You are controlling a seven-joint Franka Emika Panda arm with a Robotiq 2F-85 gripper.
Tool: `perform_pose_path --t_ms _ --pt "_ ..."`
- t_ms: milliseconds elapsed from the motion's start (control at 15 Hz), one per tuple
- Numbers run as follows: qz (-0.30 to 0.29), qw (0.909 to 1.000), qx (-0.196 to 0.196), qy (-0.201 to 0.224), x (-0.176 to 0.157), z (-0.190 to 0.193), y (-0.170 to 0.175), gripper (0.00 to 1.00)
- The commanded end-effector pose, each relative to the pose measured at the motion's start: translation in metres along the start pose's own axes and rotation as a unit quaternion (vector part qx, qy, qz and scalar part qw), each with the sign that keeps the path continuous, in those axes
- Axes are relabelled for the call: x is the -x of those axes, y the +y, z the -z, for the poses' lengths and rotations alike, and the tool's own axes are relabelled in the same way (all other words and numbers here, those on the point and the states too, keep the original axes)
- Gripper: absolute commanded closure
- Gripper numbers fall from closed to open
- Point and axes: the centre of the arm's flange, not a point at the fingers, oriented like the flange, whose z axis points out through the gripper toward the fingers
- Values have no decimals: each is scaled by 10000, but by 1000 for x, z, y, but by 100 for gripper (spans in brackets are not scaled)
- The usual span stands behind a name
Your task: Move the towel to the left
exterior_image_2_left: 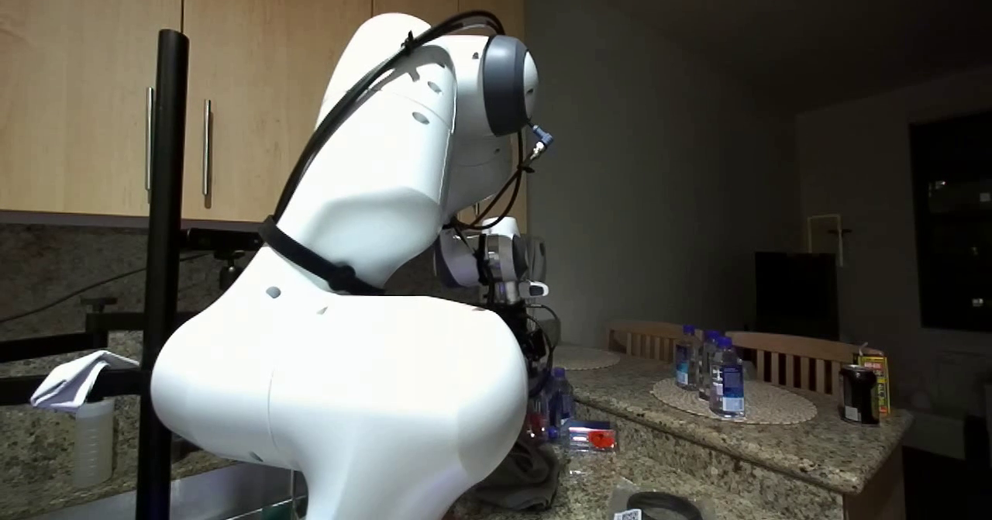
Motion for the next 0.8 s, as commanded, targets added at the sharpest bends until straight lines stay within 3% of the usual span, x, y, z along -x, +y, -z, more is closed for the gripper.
perform_pose_path --t_ms 0,733 --pt "-20 10000 14 -9 0 1 3 0" --pt "-47 10000 27 -16 1 2 7 0"
